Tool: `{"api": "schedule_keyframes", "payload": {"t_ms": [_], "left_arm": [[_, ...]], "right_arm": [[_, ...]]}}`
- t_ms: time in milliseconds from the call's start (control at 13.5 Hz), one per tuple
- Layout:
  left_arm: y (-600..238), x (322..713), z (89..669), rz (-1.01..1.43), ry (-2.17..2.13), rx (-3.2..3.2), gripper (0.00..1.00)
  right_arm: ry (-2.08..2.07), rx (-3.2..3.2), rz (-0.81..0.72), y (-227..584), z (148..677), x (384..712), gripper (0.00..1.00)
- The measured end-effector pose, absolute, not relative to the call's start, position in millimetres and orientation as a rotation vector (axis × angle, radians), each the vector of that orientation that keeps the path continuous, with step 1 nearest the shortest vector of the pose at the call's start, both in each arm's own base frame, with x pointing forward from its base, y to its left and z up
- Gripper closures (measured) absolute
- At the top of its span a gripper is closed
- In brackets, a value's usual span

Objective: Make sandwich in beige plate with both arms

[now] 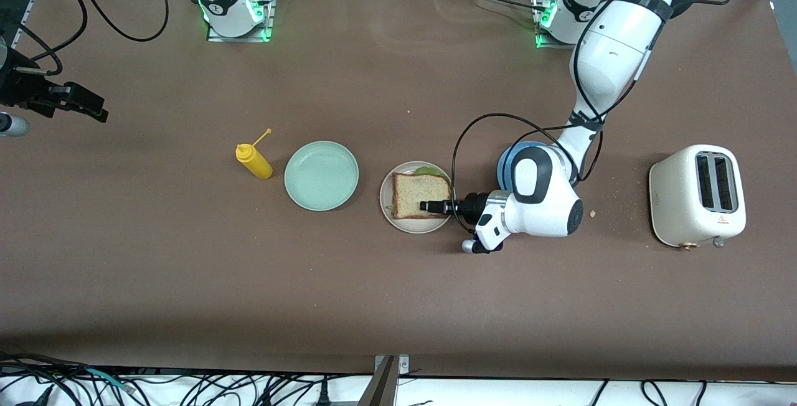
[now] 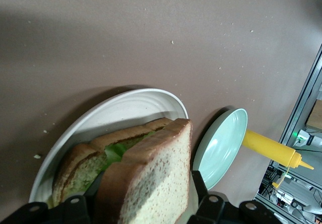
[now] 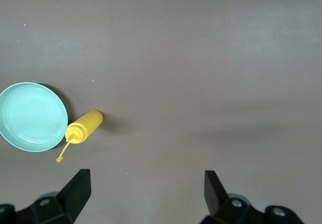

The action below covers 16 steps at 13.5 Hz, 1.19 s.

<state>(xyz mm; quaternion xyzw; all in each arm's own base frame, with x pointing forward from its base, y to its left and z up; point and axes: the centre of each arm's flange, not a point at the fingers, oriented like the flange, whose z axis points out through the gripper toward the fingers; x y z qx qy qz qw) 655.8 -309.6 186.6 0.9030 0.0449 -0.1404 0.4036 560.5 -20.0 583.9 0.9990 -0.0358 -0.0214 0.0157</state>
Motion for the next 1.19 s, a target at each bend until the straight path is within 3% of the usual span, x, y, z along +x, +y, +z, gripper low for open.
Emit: {"api": "schedule_keyframes", "payload": {"t_ms": [446,668,1188], "left_arm": [[-302,665,193,-0.321,0.121,2.285,0.22],[-291,672,195,-0.301,0.135,2.294,0.13],[-278,678,194,-0.284,0.156,2.311,0.10]], "right_arm": [[-0.111,3.108,-0.067,-20,584,560,0.00],[-0.112,3.107,-0.067,-20,584,560,0.00],[-0.112,3.107,-0.070,-20,582,561,0.00]]}}
